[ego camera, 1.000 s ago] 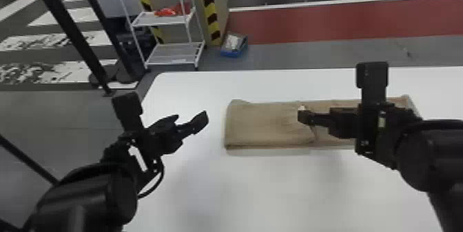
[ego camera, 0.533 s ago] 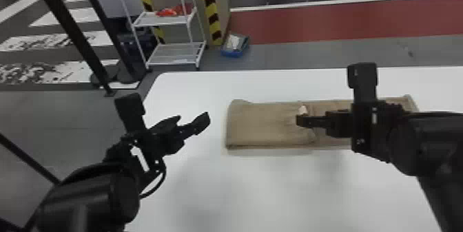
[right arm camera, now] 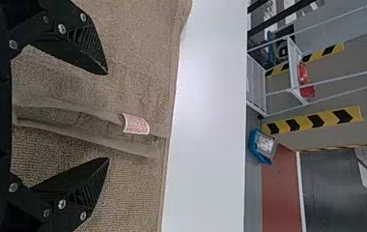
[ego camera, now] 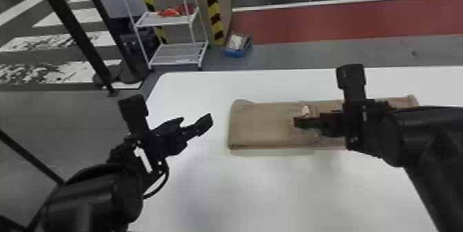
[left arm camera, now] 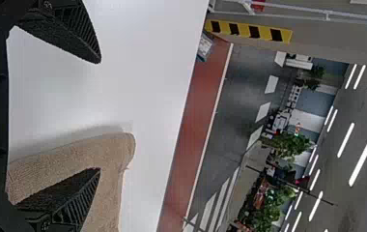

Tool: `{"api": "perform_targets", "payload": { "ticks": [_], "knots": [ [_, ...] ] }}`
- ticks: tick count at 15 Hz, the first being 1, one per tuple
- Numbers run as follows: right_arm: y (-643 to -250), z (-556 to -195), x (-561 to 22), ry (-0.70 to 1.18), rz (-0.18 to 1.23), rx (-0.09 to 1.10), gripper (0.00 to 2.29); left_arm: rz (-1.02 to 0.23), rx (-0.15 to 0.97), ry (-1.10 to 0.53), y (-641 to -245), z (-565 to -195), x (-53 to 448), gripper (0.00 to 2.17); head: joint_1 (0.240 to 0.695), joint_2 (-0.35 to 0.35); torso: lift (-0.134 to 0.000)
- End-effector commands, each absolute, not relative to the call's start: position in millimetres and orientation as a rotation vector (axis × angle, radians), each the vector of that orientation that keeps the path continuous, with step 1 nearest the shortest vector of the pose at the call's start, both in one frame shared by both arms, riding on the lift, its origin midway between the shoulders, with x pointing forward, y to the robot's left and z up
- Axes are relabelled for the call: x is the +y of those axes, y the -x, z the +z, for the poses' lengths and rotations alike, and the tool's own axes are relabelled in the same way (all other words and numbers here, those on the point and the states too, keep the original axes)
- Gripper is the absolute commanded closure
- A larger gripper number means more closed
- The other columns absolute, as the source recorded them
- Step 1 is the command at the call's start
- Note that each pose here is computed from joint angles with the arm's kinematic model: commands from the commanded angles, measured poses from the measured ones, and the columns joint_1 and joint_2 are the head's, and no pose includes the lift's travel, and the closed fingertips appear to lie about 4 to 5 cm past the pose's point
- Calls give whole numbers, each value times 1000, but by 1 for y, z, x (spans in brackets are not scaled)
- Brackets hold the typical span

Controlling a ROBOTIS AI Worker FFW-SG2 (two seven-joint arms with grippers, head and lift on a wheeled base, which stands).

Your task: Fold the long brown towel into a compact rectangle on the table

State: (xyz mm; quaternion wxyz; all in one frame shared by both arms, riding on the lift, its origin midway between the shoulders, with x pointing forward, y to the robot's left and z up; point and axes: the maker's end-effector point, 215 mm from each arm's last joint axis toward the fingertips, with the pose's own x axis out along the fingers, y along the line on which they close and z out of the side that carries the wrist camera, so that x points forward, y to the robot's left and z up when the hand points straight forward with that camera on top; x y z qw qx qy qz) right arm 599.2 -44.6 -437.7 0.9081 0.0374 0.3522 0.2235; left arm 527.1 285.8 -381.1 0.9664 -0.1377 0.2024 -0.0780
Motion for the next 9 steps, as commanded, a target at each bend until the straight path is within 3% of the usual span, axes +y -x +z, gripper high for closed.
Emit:
{"api": "perform_targets", "payload": {
  "ticks": [1, 7, 9],
  "knots": [
    [-600, -442, -42, -65, 466, 739, 370, -159, 411, 282, -527, -382, 285, 87, 695, 231, -123],
    [-603, -441, -40, -53, 470, 744, 768, -158, 417, 286, -526, -385, 286, 90, 695, 234, -123],
    [-603, -442, -39, -55, 471, 746, 768, -156, 424, 288, -526, -388, 286, 90, 695, 235, -123]
  ]
}}
